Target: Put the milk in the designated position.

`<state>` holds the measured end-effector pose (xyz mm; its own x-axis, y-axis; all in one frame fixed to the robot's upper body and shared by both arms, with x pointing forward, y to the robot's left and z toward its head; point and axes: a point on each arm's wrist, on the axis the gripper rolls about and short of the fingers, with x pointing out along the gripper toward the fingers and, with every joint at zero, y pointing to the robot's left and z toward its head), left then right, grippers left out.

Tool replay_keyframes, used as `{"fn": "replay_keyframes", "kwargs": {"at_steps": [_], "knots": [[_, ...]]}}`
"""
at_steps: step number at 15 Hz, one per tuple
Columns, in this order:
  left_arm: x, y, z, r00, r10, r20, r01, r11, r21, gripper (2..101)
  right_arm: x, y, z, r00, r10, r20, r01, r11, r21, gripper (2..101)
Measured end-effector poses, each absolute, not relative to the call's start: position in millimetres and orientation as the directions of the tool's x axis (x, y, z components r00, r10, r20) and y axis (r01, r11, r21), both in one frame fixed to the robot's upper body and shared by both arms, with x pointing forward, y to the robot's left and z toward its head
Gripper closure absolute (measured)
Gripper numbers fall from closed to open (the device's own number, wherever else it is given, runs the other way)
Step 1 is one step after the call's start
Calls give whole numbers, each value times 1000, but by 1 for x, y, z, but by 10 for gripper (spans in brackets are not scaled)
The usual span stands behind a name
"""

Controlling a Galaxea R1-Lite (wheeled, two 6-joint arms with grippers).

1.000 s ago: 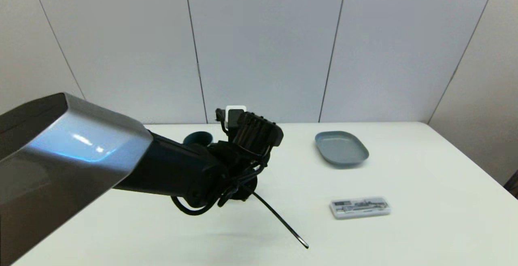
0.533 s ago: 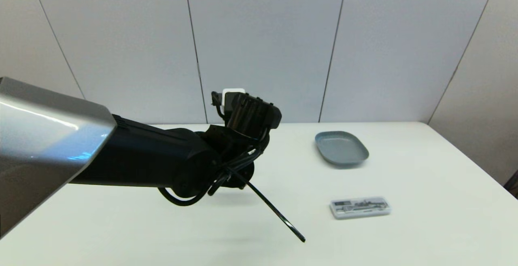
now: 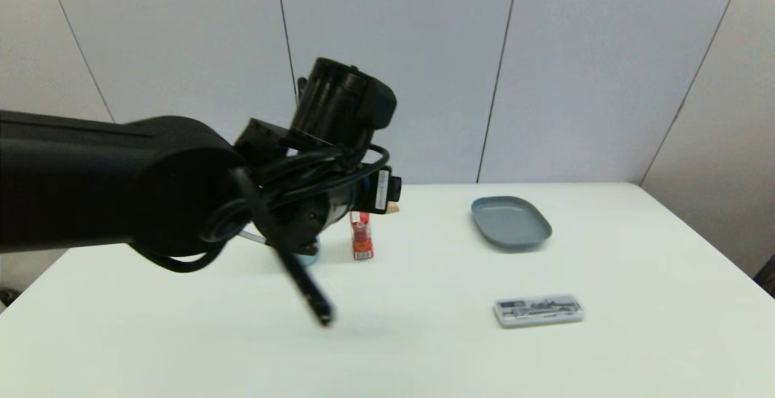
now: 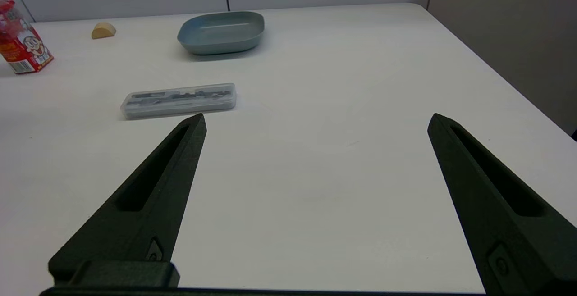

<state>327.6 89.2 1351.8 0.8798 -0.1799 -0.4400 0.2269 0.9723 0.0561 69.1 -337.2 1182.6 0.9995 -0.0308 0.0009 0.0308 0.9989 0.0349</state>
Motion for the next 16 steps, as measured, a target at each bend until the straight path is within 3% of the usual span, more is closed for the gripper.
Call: {"fn": "replay_keyframes", "kwargs": {"at_steps": [4,7,10,16], "knots": [[293,135,1391,763,-403,-505,448,893,-36,61,69,-337,1183,1000,-31,1,31,999,35,50],[277,171,1406,705,-543,-456,561,821,-109,60,69,-337,1183,1000,-31,1,31,999,35,50],[267,210,1403,787,-508,-351,533,845,-29,59,69,-337,1183,1000,-31,1,31,999,35,50],[226,283,1381,942,-324,-89,333,936,116,55,69,-337,1183,1000,-31,1,31,999,35,50]]}}
